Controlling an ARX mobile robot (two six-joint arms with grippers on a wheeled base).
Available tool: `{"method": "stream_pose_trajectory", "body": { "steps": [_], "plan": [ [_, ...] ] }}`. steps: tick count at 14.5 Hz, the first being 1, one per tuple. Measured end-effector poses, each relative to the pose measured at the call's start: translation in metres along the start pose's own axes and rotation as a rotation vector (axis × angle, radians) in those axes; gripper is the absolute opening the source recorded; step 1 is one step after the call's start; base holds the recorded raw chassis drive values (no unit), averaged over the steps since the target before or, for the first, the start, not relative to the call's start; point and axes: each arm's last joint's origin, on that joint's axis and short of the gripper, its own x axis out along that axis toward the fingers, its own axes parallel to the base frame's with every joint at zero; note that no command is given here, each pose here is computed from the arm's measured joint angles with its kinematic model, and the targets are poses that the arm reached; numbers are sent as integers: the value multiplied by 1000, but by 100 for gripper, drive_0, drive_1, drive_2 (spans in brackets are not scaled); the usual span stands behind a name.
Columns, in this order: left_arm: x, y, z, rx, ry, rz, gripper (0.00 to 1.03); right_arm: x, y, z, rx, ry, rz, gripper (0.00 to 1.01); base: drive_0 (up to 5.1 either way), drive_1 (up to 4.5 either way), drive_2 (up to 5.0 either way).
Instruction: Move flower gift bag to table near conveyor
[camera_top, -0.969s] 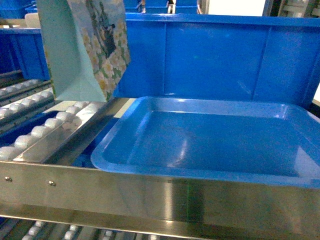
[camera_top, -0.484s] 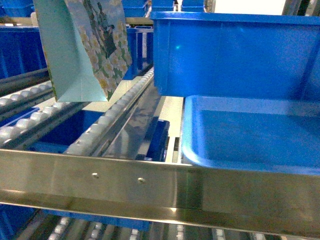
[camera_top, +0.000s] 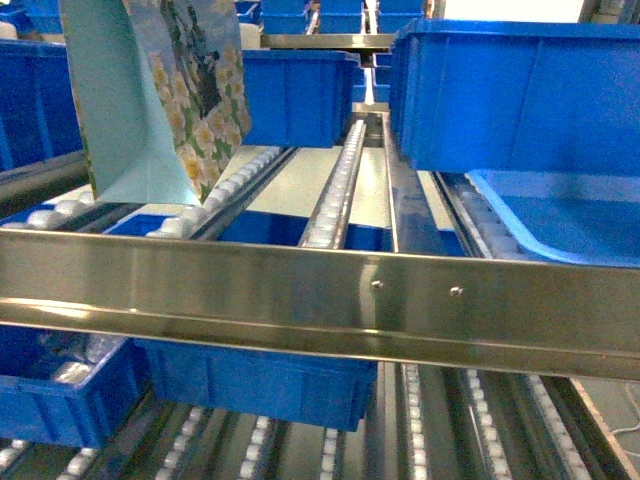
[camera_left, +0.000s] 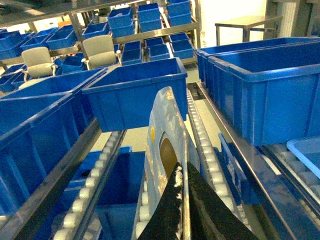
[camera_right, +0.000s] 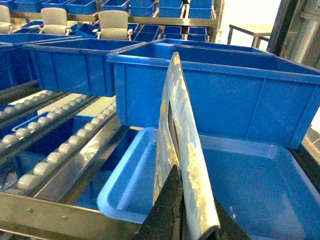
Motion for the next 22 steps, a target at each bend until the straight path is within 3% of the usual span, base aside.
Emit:
{"method": "stream_pose_trajectory", "body": {
  "steps": [17,22],
  "plan": [
    [0,0,0,0,0,-1,2,0,0,0,0,0,0,2,-432,-23,431],
    [-1,0,1,-2,-4,-1,2,0,0,0,-1,-2,0,2,-484,262,262]
  ]
}}
